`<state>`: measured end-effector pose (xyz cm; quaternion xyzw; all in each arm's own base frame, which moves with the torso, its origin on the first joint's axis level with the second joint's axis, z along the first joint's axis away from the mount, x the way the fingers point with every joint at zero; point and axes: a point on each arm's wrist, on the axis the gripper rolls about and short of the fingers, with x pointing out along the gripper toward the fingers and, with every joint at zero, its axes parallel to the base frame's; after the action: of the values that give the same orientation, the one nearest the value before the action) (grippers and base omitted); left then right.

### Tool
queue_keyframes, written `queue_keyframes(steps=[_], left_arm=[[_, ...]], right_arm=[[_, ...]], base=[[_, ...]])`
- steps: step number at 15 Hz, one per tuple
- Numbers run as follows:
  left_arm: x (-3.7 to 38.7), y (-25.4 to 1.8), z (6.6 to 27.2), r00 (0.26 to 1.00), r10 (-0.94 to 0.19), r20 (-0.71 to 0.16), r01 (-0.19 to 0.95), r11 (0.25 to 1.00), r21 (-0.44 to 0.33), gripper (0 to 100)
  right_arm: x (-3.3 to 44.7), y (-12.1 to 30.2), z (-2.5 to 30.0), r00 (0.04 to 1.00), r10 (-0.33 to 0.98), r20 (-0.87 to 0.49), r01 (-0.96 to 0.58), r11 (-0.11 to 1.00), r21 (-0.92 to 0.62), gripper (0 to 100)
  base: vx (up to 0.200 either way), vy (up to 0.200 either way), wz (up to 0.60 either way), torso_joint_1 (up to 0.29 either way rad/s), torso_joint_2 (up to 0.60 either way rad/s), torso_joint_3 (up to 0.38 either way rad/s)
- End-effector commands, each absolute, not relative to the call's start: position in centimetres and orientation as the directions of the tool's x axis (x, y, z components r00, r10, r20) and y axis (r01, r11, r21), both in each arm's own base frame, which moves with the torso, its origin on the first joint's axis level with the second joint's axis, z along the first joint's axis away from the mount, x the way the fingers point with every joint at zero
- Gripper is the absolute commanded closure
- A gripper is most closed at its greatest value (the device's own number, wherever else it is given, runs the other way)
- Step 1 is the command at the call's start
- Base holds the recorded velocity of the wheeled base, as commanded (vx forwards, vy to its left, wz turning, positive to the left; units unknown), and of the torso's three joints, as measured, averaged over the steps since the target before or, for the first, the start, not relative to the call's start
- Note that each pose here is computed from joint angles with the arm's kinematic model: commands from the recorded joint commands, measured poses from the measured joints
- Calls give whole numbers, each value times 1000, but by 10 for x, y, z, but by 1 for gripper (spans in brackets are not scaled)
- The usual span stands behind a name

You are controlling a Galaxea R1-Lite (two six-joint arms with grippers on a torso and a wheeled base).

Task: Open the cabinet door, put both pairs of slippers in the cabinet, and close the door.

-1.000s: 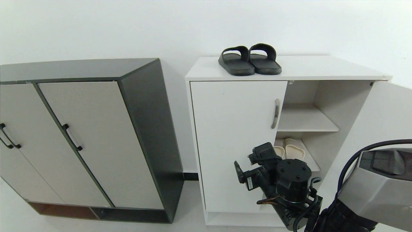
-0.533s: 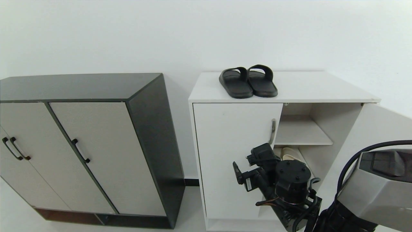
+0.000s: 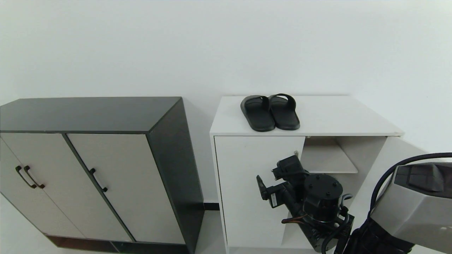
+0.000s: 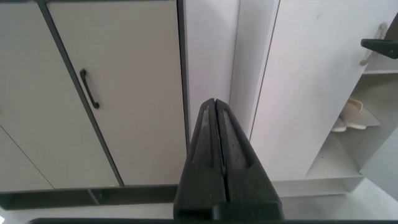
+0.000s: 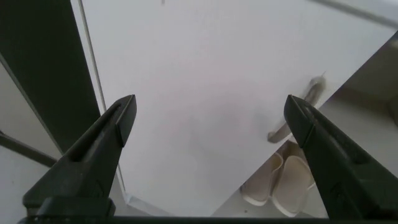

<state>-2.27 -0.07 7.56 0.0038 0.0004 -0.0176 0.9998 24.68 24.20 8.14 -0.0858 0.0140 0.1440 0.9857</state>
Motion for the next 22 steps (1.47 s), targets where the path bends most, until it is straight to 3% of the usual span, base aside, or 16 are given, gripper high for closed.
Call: queue_keyframes(steps=[1, 6, 10, 14, 17, 22], left_arm=[[-23, -1, 76, 999, -35, 0, 35, 999, 9, 100], [-23, -1, 76, 999, -34, 0, 34, 999, 8, 100], [-23, -1, 76, 999, -34, 0, 34, 999, 6, 100], [-23, -1, 76, 999, -35, 0, 35, 999, 6, 100], [-23, -1, 76, 999, -35, 0, 35, 999, 8, 100], [-23, -1, 76, 999, -35, 0, 35, 999, 6, 100]], right_arm=[[247, 242, 81, 958, 282, -53, -287, 944, -166, 0], [247, 242, 81, 952, 301, -52, -305, 938, -164, 0], [246, 241, 80, 948, 316, -43, -318, 928, -192, 0], [228, 242, 111, 934, 339, -109, -353, 922, -159, 0], [231, 251, 149, 967, 179, -183, -195, 978, -75, 0], [254, 253, 156, 985, 61, -164, -63, 998, -6, 0]], base=[[0, 0, 0, 217, -535, -305], [0, 0, 0, 237, -556, -315], [0, 0, 0, 78, -171, -93], [0, 0, 0, 0, 0, 0], [0, 0, 0, 0, 0, 0], [0, 0, 0, 0, 0, 0]])
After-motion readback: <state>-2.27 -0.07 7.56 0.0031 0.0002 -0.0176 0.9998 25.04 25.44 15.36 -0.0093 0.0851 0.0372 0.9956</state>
